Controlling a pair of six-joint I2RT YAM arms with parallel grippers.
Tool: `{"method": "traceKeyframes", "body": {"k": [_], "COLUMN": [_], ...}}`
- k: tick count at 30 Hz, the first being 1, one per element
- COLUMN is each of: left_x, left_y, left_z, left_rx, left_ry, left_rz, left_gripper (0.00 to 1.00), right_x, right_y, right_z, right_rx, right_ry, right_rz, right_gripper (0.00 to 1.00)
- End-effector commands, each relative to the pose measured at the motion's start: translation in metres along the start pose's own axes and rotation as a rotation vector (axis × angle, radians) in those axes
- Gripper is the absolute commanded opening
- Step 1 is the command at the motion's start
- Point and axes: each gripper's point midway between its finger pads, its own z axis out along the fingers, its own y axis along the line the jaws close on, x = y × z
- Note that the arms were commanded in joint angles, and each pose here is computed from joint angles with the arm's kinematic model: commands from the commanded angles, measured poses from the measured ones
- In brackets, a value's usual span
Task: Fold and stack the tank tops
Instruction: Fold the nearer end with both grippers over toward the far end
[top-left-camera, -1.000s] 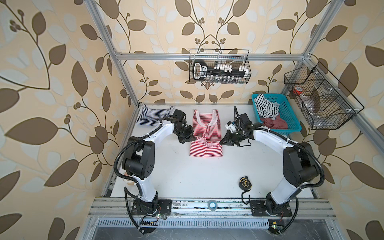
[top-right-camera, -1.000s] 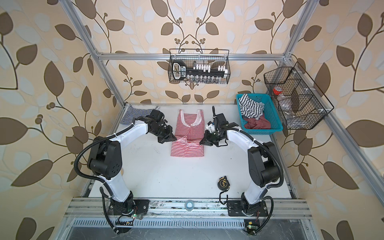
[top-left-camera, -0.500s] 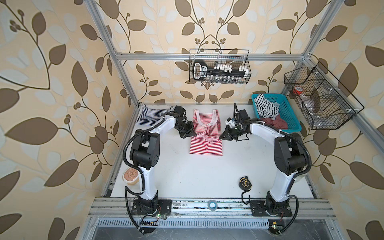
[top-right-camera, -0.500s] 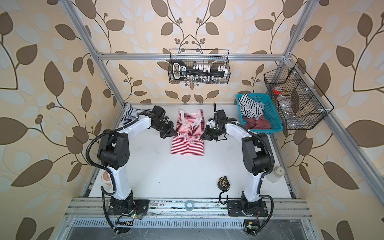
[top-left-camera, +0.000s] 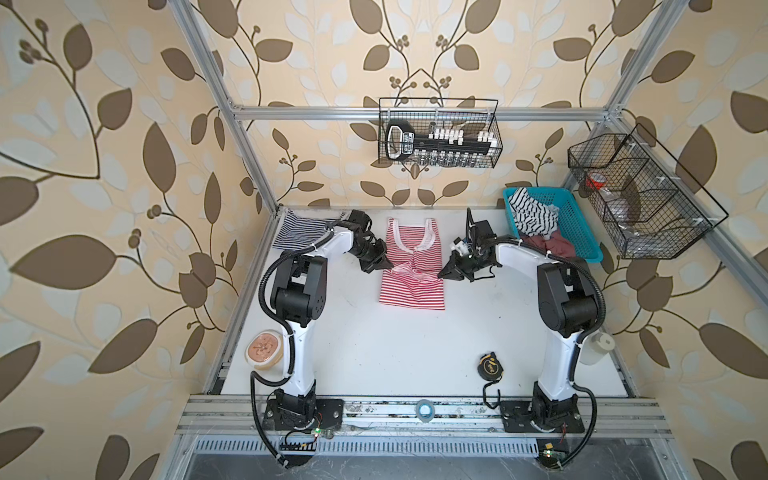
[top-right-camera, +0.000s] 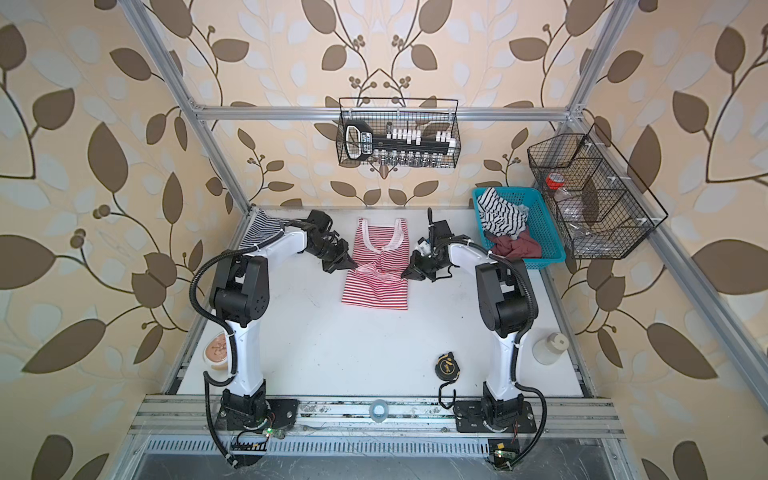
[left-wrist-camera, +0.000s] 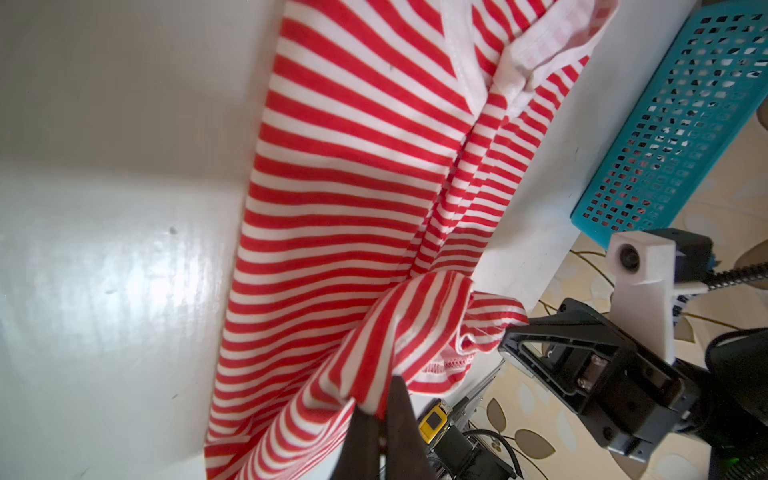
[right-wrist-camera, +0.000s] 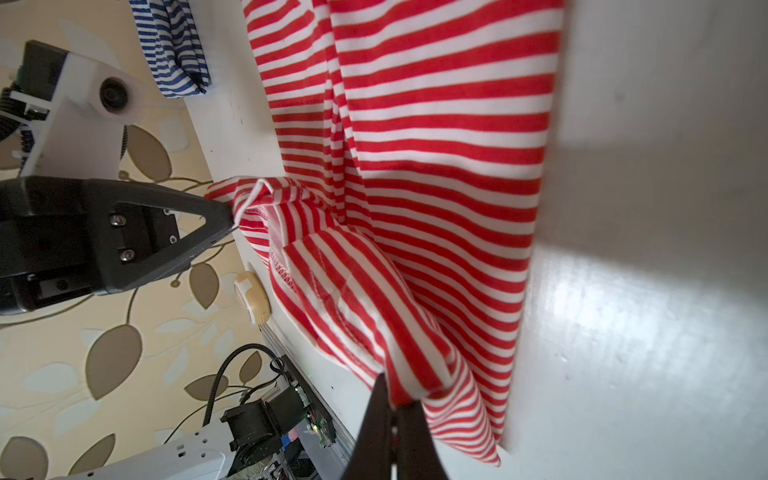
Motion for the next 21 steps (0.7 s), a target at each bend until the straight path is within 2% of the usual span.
{"method": "traceKeyframes", "body": {"k": [1, 5, 6, 9, 11, 12, 14, 21], "left_x": [-0.007, -0.011, -0.012, -0.013, -0.016, -0.018, -0.022, -0.045], "left_y": [-0.013, -0.007, -0.006, -0.004, -0.004, -0.004, -0.007, -0.030], "left_z": [-0.007, -0.002, -0.001, 0.000, -0.001, -0.001, -0.003, -0.017], "left_rx": [0.042, 0.035, 0.035, 0.039, 0.044, 0.047, 0.058, 0.118], "left_ry": [0.000, 0.011, 0.011, 0.013, 0.005, 0.002, -0.009, -0.067], "left_rz": [0.038, 0.021, 0.016, 0.006, -0.001, -0.006, -0.007, 0.010], "left_gripper": [0.00, 0.00, 0.08, 0.16, 0.32, 0.37, 0.44, 0.49], "right_x": [-0.012, -0.017, -0.018, -0.022, -0.025, -0.028, -0.032, -0.051], "right_y": [0.005, 0.001, 0.000, 0.000, -0.002, -0.003, -0.004, 0.002], "right_z": [0.001, 0.006, 0.007, 0.011, 0.011, 0.011, 0.009, -0.017], "right_rx": [-0.028, -0.032, -0.037, -0.057, -0.067, -0.071, -0.077, -0.110], "right_ry": [-0.008, -0.005, -0.004, -0.005, -0.012, -0.018, -0.032, -0.128], "right_rz": [-0.015, -0.005, -0.005, 0.003, 0.014, 0.017, 0.026, 0.028], "right_gripper": [0.00, 0.00, 0.01, 0.08, 0.15, 0.19, 0.21, 0.27]}}
